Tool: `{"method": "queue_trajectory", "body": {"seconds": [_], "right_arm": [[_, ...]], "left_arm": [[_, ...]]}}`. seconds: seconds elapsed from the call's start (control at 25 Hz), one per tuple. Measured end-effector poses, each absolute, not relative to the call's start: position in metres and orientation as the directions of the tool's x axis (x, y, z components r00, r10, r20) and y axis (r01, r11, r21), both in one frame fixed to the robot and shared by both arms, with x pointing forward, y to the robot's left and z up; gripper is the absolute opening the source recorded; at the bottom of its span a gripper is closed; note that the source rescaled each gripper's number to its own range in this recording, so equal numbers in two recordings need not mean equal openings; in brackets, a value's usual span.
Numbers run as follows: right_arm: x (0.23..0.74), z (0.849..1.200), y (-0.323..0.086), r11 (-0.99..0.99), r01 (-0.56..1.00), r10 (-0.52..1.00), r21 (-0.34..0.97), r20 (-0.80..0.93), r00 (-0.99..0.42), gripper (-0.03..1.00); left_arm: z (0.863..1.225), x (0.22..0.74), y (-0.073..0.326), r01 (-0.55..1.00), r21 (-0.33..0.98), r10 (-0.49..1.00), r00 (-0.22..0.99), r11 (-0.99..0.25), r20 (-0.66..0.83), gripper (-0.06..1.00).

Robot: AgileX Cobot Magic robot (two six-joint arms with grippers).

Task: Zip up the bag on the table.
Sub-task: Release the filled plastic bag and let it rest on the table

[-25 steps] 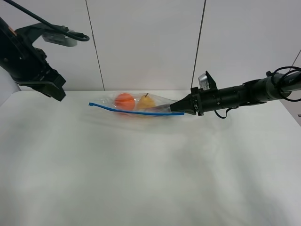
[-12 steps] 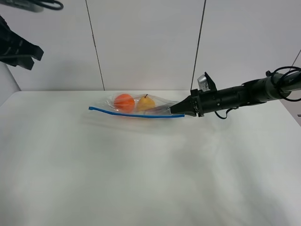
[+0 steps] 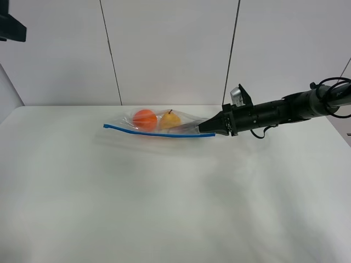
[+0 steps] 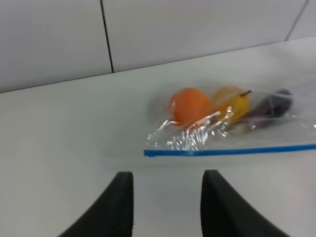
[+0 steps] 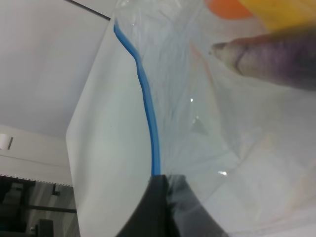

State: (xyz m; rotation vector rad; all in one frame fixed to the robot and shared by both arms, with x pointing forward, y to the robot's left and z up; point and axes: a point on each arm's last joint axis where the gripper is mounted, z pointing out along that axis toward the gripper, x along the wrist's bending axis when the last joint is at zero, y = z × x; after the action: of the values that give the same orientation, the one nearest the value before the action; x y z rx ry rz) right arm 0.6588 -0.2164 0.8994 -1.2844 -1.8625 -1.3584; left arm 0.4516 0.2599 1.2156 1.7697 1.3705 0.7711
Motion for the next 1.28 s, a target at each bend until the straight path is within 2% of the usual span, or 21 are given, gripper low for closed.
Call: {"method": "queue_trajectory", "body": {"seconds": [0.36,0.48,0.68,0.96,1.12,1.28], "right_arm": [[0.659,0.899,-0.216,0.061,0.892,0.397,0.447,0.809,-0.433,0.0],[0.659,0.899,-0.216,0.061,0.892,0.397,0.447,0.809,-0.433,0.0],[0.659,0.899,-0.216,0.062,0.891,0.397,0.449,0.808,-0.435,0.0],[0.658,0.899,-0.216,0.066,0.891,0.398,0.45,0.807,-0.436,0.0],[0.658,0.899,-0.216,0.066,0.891,0.398,0.45,0.807,-0.436,0.0],[0.658,0.899,-0.216,0.067,0.891,0.398,0.45,0.806,-0.437,0.0]], "left_arm": [[1.243,0.372,0.266,0.462,0.881,0.955,0.291,-0.099,-0.046,0.5],[1.241,0.349,0.266,0.457,0.885,0.944,0.322,-0.085,-0.076,0.5],[1.213,0.307,0.267,0.441,0.889,0.914,0.4,-0.123,-0.072,0.5],[1.158,0.259,0.275,0.391,0.908,0.906,0.422,-0.152,-0.03,0.5],[1.128,0.244,0.278,0.351,0.922,0.905,0.425,-0.164,-0.001,0.5],[1.1,0.245,0.278,0.398,0.9,0.904,0.427,-0.177,-0.01,0.5]]}}
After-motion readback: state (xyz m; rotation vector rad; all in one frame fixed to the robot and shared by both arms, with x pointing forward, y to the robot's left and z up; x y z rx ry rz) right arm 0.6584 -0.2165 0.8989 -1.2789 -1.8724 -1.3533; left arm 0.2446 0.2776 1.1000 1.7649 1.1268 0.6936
